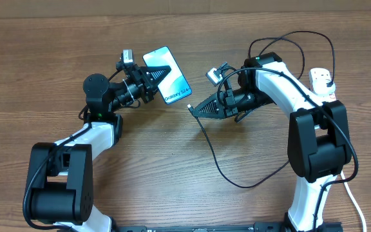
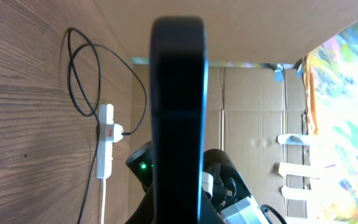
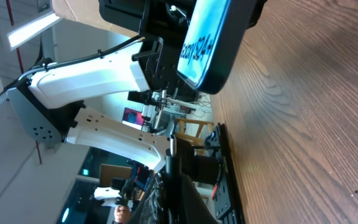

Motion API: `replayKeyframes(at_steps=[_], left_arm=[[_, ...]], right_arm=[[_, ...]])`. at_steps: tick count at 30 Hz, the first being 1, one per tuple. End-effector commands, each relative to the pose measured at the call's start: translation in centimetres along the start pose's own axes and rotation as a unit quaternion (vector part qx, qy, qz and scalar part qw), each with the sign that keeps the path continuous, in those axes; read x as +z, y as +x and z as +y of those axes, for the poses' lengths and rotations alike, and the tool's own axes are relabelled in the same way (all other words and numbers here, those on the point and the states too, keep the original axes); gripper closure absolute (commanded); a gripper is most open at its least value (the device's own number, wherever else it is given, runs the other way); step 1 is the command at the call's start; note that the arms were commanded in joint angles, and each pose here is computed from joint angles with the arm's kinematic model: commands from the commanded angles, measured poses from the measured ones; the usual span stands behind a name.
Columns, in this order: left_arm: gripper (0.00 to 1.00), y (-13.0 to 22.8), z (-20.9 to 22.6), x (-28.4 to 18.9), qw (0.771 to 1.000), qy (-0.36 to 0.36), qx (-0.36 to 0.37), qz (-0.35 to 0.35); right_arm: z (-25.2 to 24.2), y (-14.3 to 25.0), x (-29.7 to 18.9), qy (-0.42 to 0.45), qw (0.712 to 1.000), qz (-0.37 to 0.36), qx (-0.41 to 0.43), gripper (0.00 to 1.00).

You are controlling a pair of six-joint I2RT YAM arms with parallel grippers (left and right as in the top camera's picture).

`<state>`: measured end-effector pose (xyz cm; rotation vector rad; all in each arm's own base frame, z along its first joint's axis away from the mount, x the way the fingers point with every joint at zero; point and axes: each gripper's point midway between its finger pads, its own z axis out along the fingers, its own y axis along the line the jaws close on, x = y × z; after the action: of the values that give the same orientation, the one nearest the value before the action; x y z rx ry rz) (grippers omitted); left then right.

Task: Plug charger to phone and switch on socket

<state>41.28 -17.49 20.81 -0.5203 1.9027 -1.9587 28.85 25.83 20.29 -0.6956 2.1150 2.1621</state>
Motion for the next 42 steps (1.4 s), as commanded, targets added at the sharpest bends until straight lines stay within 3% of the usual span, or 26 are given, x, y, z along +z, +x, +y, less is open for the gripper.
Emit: replayKeyframes(at_steps=[1,26,31,42], left_arm=[[0.96,-0.1,-1.6,0.5,0.999,0.014,0.035,-0.005],[0.96,-2.2,0.3,-0.6,0.997,-0.021,0.066,-0.043],[0.96,-3.6,0.2,-1.8,0.996,-0.022,0.067,-0.061],[0.96,-4.0,0.1,-2.5,0.995,-0.022,0.074,-0.062]], right_arm=[[1.9,-1.1,-0.2,-0.014,0.998,-0.023,-0.058,0.96],[-0.5,-4.5,0.6,-0.018,0.999,-0.007,0.036,0.96],[-2.2,-5.0,2.1,0.029,0.997,0.013,0.073,0.96],[-1.8,-5.1,3.2,0.02,0.997,0.023,0.076,0.96]])
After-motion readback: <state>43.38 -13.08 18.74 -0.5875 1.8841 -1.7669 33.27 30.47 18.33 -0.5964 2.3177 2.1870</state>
